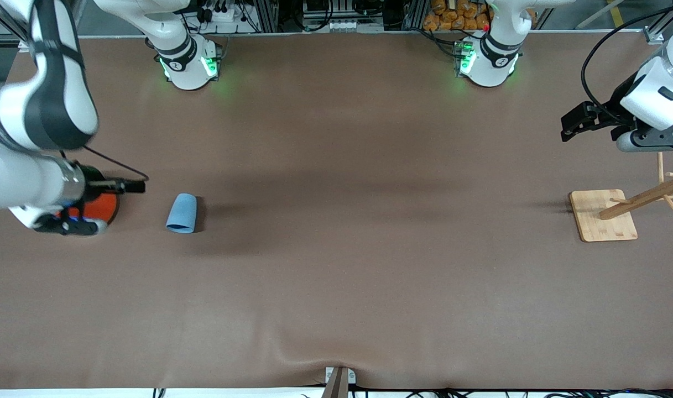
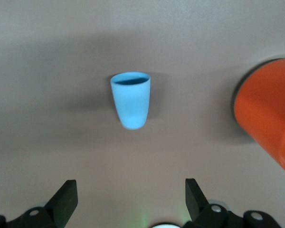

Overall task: Flip cup
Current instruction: 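Reach the right gripper down to the lying blue cup's rim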

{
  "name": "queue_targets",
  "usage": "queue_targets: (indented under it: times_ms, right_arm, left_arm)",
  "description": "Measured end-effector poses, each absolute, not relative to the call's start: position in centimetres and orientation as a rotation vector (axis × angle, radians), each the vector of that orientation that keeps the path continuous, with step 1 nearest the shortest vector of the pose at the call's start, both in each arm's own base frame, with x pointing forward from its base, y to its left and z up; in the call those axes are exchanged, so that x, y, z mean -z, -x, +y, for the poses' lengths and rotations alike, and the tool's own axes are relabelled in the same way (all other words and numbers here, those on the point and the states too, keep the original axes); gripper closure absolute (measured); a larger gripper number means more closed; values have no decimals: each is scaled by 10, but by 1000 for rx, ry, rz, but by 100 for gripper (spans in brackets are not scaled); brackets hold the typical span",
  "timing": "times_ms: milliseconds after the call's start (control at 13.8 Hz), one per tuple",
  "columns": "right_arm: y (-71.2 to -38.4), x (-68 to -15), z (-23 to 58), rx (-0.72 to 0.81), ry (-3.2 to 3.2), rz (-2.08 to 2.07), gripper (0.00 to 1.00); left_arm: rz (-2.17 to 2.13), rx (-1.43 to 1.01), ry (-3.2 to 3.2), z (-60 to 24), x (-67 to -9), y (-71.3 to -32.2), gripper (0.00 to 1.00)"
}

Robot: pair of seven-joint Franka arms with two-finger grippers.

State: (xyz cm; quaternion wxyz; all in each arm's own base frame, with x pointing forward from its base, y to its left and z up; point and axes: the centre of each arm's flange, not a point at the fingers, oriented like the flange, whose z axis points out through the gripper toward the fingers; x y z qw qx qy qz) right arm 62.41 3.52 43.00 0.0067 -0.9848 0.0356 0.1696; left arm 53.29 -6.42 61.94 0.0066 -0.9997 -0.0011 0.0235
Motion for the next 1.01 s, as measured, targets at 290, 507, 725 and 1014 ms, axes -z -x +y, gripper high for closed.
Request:
queue_targets:
  times_ms: [290, 507, 725, 1014]
  right_arm:
    - [-624, -351, 30, -483, 3087, 132, 0]
    - [-612, -313, 33, -451, 3093, 131, 0]
    - [-596, -273, 35, -403, 3101, 125, 0]
    - [-576, -239, 63, -339, 3116, 52, 0]
  left_arm:
    - [-3, -77, 3127, -64, -618, -533, 0]
    - [-3, -78, 3127, -64, -618, -533, 0]
    - [-3, -78, 3127, -64, -618, -533, 0]
    - [-3, -78, 3127, -64, -618, -533, 0]
